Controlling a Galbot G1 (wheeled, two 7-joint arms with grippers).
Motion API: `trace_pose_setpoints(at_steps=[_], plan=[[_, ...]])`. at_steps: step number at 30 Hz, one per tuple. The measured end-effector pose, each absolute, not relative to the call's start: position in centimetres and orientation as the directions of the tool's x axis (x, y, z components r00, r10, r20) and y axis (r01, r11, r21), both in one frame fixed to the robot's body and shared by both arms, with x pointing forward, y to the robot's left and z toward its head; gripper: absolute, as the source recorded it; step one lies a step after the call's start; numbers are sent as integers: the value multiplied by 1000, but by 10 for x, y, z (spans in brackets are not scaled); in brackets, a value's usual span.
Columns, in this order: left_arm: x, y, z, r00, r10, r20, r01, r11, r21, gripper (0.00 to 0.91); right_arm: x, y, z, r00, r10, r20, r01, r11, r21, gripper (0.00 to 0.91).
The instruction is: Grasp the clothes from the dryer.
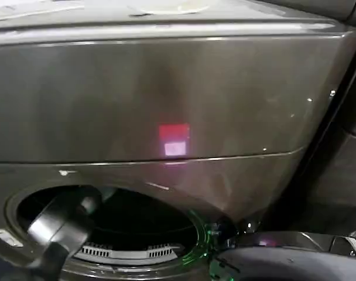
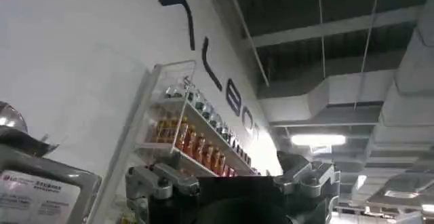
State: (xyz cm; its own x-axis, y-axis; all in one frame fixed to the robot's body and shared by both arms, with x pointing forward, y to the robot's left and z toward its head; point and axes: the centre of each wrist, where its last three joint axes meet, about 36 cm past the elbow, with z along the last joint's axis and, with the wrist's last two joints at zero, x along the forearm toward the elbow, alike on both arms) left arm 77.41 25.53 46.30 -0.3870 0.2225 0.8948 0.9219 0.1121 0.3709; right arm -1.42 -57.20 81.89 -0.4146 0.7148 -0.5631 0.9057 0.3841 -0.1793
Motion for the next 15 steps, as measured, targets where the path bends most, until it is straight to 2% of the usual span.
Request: trace_pose_setpoints(at_steps=[1,2,3,4,7,15], plan=[[774,257,462,-384,218,897,923,113,368,907,-14,-572,819,-416,714,-563,905,385,-180,907],[773,259,460,-381,213,900,924,114,364,546,-14,-572,819,-416,714,-563,905,385,-181,907],[773,261,460,-379,209,902,925,116,362,239,-13,-572,819,-417,714,-563,905,386,-181,907],[773,262,459,-376,206,903,926,117,359,102,-13,-572,818,-418,714,-562,904,386,-182,907],[773,264,460,-379,201,903,925,122,361,0,-12,-571,818,-421,713,-560,903,389,-184,907],[776,265,469,-385,199,901,922,113,370,0,-10,-573,813,-423,716,-555,902,393,-180,907]])
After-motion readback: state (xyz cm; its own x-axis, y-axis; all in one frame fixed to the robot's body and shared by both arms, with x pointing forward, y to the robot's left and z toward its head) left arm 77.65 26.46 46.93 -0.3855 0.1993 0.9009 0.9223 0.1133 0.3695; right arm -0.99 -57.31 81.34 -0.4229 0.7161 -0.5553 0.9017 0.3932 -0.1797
